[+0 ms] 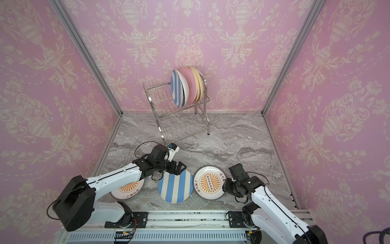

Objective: Load the plates into the dish rack
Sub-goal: 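Close the right gripper on the sunburst plate's rim while the left gripper reaches over it, then tilt the sunburst plate up on its edge with the right gripper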

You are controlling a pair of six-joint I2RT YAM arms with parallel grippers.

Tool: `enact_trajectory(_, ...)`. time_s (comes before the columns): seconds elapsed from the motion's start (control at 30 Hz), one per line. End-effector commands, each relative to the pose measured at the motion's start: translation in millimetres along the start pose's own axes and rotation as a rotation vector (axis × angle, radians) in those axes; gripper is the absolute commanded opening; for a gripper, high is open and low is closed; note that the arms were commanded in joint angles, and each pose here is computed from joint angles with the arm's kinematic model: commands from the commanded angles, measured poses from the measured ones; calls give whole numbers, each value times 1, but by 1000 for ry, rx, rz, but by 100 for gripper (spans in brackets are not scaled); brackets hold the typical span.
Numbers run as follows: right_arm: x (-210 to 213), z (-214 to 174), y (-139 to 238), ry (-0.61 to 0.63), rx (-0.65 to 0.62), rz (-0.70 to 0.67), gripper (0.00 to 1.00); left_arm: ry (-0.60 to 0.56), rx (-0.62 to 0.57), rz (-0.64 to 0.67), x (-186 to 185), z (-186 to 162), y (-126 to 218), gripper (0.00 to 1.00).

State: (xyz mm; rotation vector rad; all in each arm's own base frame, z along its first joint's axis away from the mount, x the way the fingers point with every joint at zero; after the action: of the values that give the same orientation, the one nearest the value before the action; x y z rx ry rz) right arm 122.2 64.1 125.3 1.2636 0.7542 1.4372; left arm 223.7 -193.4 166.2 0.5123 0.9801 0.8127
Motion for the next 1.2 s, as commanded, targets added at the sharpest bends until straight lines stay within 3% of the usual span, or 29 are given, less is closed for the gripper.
enact_trajectory(0.0, -3, -2, -5, -46, -51, 24, 49, 1, 14, -52, -9, 0, -8, 99)
enact_trajectory(0.3, -9, -7, -13, -114, -135, 66, 42, -54, 37, -117, -25, 19, -23, 99)
enact_trajectory(1.17, -23, -17, -31, -213, -221, 117, 25, -77, 180, -197, -50, 8, -69, 99)
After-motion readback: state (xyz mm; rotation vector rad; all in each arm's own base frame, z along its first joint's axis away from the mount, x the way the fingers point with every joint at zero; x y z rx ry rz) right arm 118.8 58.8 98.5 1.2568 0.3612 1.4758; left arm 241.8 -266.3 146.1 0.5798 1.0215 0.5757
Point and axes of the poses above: each gripper's point midway between its finger pads, its own y axis back along the fingers, its own x axis along the line the jaws close on, z = x × y, the point moved 10 cm from there along y, back along the fingers, and after that the axes turned 12 degrees about y, right-handed, at the moved point
